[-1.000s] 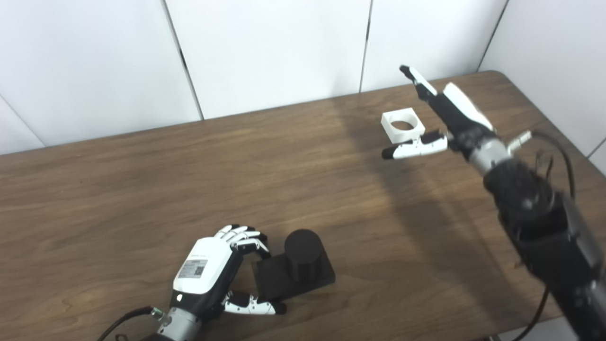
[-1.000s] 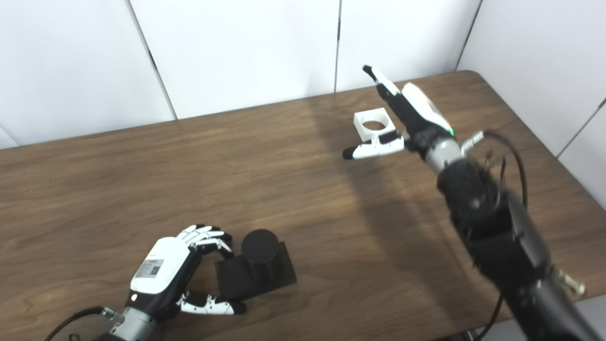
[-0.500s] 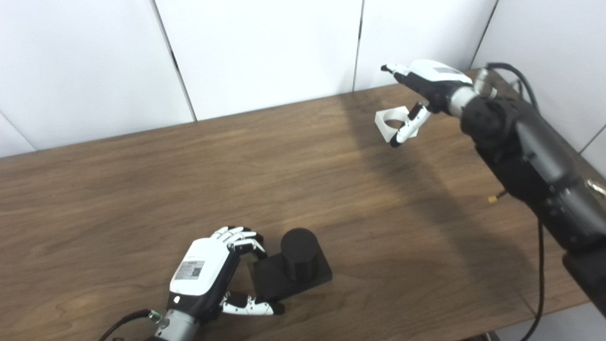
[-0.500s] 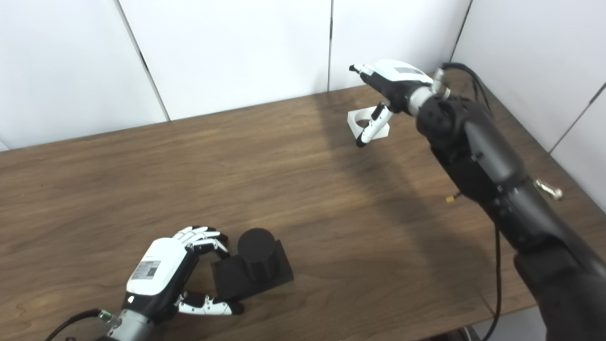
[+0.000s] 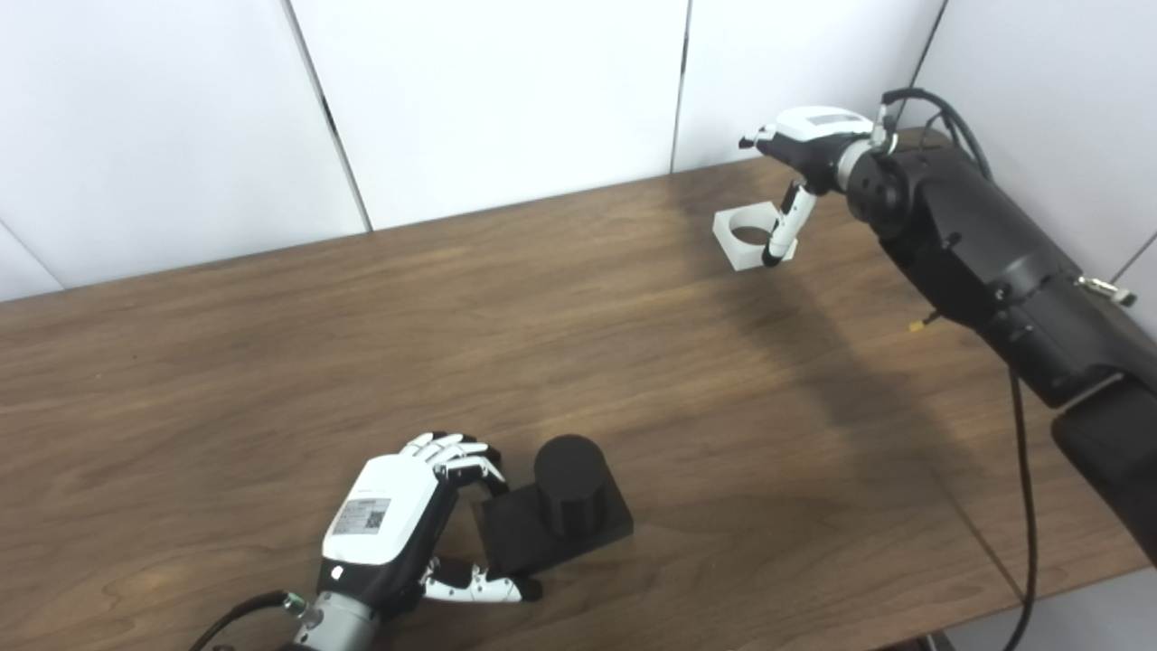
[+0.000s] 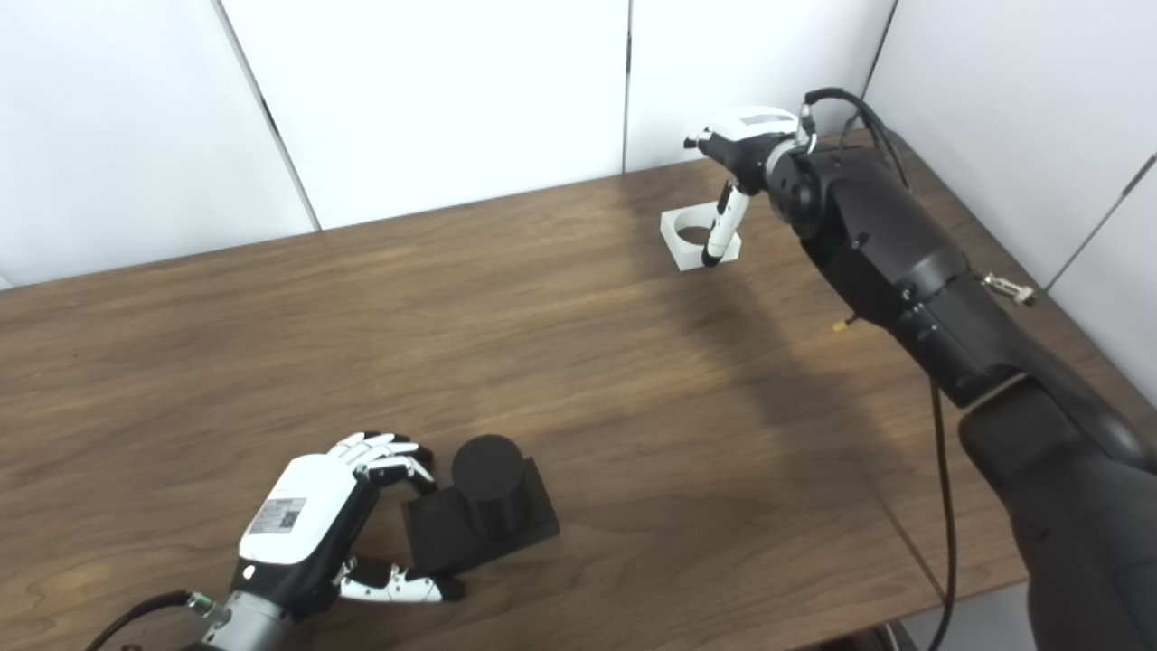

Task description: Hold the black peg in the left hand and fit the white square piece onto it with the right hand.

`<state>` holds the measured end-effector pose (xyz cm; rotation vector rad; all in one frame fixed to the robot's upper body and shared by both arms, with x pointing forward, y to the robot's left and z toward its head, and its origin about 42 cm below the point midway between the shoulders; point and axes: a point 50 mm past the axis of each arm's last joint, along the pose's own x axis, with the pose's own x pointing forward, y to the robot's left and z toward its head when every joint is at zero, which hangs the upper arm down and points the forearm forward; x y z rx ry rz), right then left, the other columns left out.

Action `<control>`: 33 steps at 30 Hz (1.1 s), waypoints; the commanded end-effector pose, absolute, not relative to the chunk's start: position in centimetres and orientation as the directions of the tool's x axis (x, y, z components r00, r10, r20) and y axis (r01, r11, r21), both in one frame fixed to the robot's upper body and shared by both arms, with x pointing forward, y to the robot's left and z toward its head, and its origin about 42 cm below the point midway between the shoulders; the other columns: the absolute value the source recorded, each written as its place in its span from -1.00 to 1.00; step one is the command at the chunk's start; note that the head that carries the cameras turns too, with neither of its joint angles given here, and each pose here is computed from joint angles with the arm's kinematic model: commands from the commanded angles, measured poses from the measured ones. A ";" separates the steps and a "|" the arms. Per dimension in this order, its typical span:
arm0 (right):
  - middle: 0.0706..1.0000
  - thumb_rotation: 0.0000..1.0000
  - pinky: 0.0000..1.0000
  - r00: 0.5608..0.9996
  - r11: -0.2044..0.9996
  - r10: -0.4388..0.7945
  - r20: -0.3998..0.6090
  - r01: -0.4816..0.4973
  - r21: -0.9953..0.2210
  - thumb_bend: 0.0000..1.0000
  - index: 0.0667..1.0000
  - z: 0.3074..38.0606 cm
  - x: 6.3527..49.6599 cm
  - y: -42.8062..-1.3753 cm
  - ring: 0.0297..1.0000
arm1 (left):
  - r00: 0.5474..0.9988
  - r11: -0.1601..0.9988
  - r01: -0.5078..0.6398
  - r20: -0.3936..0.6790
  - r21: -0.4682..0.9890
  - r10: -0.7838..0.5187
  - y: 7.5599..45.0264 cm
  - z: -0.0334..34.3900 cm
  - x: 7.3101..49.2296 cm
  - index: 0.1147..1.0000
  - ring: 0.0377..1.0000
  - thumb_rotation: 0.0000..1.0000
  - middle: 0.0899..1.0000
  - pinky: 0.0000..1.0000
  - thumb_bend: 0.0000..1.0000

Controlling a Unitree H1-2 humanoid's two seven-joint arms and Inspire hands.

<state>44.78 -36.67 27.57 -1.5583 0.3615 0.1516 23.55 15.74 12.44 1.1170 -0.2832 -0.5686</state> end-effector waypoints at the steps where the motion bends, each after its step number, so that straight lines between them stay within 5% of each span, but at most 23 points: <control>1: 1.00 -0.56 1.00 0.967 -0.035 -0.130 -0.218 -0.224 -0.974 1.00 0.89 31.3 46.0 -36.6 1.00 | 0.806 0.232 0.369 -0.186 0.900 -0.562 15.6 10.8 22.6 -0.15 0.67 -0.90 0.51 0.80 0.03; 33: 1.00 -0.50 1.00 0.944 -0.063 -0.129 -0.304 -0.314 -0.947 0.97 0.71 27.9 47.1 -35.5 1.00 | 0.816 0.254 0.349 -0.160 0.902 -0.555 14.9 11.3 22.4 -0.16 0.67 -0.90 0.50 0.80 0.04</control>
